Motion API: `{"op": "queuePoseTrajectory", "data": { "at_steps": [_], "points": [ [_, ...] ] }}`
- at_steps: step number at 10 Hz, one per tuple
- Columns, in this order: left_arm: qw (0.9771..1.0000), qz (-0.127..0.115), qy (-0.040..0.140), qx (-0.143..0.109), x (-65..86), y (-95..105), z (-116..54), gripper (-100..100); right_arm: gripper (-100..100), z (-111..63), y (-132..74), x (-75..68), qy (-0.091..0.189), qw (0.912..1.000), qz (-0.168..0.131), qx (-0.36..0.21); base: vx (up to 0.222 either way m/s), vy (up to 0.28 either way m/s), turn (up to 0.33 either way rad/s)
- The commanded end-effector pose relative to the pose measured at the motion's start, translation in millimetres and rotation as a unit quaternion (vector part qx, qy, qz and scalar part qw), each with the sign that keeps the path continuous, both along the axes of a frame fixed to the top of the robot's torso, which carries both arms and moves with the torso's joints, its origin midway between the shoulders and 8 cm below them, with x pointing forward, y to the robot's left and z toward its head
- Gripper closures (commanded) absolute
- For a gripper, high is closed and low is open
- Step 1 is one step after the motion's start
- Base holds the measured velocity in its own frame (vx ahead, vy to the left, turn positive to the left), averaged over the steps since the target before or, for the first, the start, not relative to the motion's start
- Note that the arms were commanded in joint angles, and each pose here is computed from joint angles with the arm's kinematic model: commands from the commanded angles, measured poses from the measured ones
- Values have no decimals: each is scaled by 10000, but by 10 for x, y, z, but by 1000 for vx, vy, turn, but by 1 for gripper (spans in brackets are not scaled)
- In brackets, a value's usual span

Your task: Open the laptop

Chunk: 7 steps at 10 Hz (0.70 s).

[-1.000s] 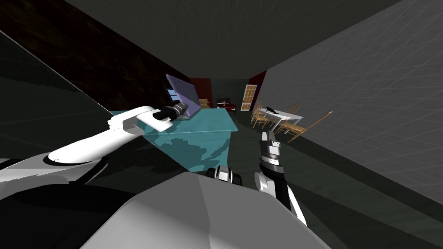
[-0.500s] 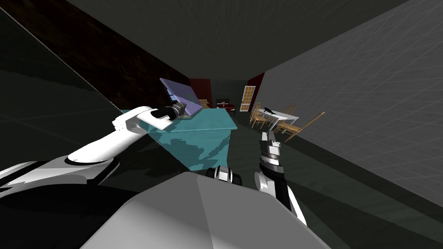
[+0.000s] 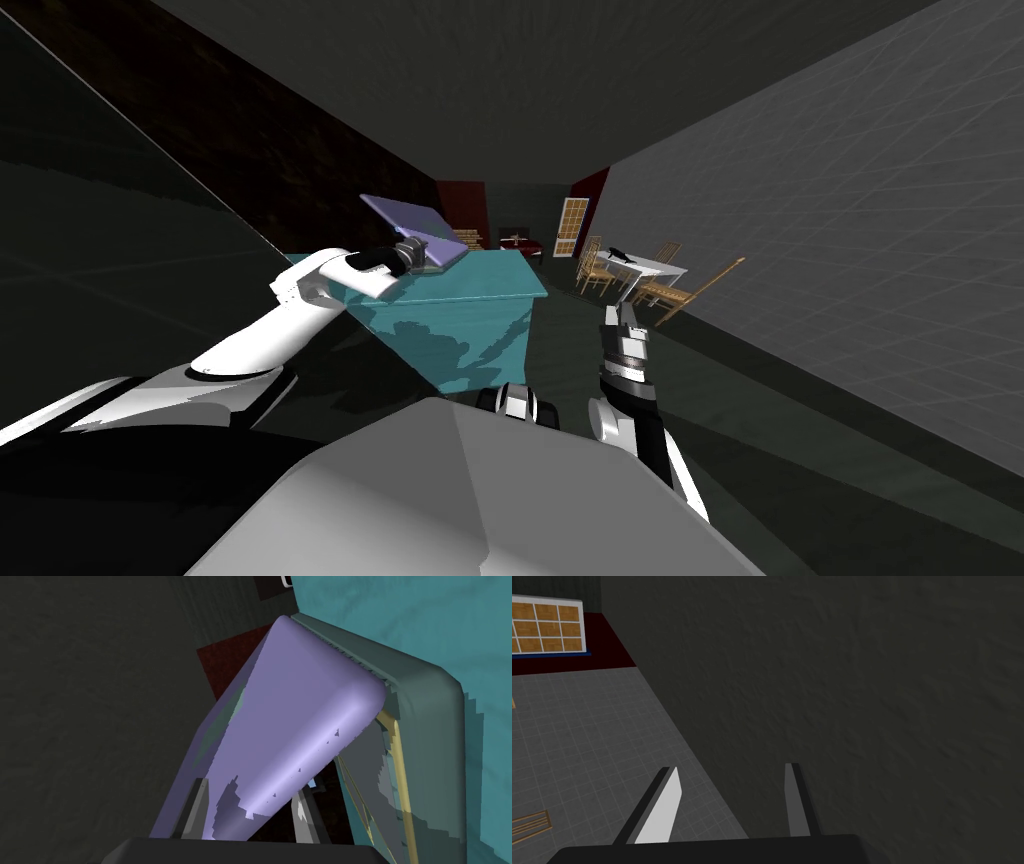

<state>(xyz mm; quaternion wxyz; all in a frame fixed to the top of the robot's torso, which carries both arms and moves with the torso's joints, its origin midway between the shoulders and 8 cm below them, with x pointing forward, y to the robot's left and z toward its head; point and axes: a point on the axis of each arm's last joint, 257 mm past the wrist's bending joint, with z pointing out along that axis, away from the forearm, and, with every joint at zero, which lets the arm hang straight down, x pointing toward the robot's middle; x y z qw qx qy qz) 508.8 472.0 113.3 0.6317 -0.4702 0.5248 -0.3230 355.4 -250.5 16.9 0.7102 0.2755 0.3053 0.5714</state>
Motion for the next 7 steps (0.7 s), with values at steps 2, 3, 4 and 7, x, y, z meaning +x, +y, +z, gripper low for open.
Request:
{"op": "queuePoseTrajectory", "data": {
  "at_steps": [2, 3, 4, 7],
  "points": [
    [9969, 14, -228, -748, 75, 154, -55, 100, 0, 0, 0, 0, 0, 10000, 0, 0, -34, 0, -14],
    [9951, 19, -284, -948, 94, 196, -79, 100, 0, 0, 0, 0, 0, 10000, 0, 0, -32, 1, -14],
    [9928, 24, -338, -1148, 114, 237, -105, 100, 0, 0, 0, 0, 0, 10000, 0, 0, -26, 5, -16],
    [9891, 37, -395, -1417, 129, 296, -167, 100, 0, 0, 0, 0, 0, 10000, 0, 0, -24, 1, -12]
  ]
}}
